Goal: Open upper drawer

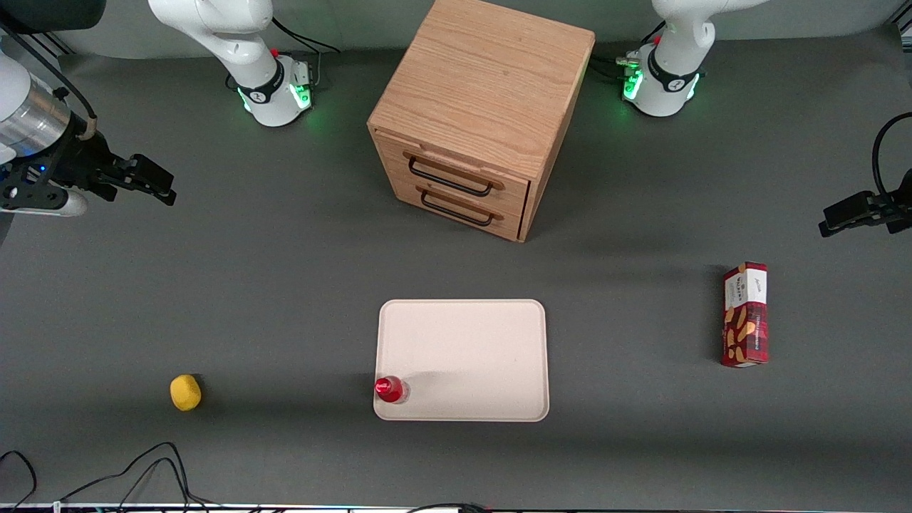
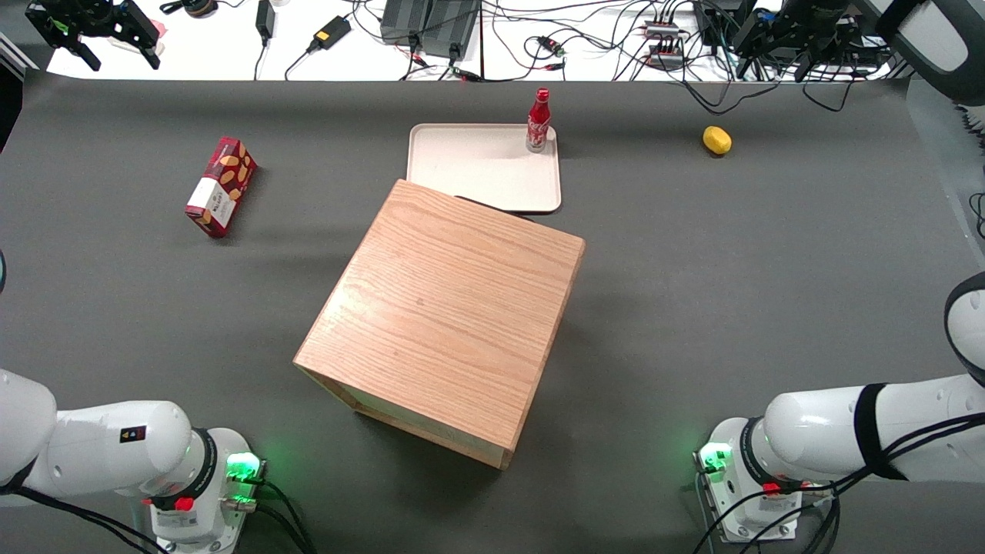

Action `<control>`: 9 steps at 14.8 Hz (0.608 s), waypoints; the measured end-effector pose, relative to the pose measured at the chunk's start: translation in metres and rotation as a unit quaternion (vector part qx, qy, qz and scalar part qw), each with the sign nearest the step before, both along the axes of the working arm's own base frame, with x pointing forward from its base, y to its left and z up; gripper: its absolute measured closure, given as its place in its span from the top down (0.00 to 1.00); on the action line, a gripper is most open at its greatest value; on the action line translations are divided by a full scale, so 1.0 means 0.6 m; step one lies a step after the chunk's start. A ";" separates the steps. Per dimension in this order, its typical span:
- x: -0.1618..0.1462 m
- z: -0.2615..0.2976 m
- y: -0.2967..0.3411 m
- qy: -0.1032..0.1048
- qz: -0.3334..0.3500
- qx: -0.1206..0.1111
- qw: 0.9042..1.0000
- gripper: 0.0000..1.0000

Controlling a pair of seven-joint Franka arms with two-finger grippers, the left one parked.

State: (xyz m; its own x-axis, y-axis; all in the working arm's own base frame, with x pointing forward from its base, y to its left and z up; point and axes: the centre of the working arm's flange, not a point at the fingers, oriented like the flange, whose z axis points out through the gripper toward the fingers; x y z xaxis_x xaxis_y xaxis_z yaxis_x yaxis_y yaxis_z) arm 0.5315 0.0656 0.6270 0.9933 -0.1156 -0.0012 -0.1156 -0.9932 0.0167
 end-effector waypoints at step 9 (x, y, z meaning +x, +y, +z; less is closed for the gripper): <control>-0.003 -0.001 0.048 0.001 0.026 0.010 1.000 1.00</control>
State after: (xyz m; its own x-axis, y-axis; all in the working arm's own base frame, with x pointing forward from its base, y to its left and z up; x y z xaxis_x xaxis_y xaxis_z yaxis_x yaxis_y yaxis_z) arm 0.5295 0.0945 0.6265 0.9980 -0.0637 -0.0056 -0.0637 -0.9980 -0.0037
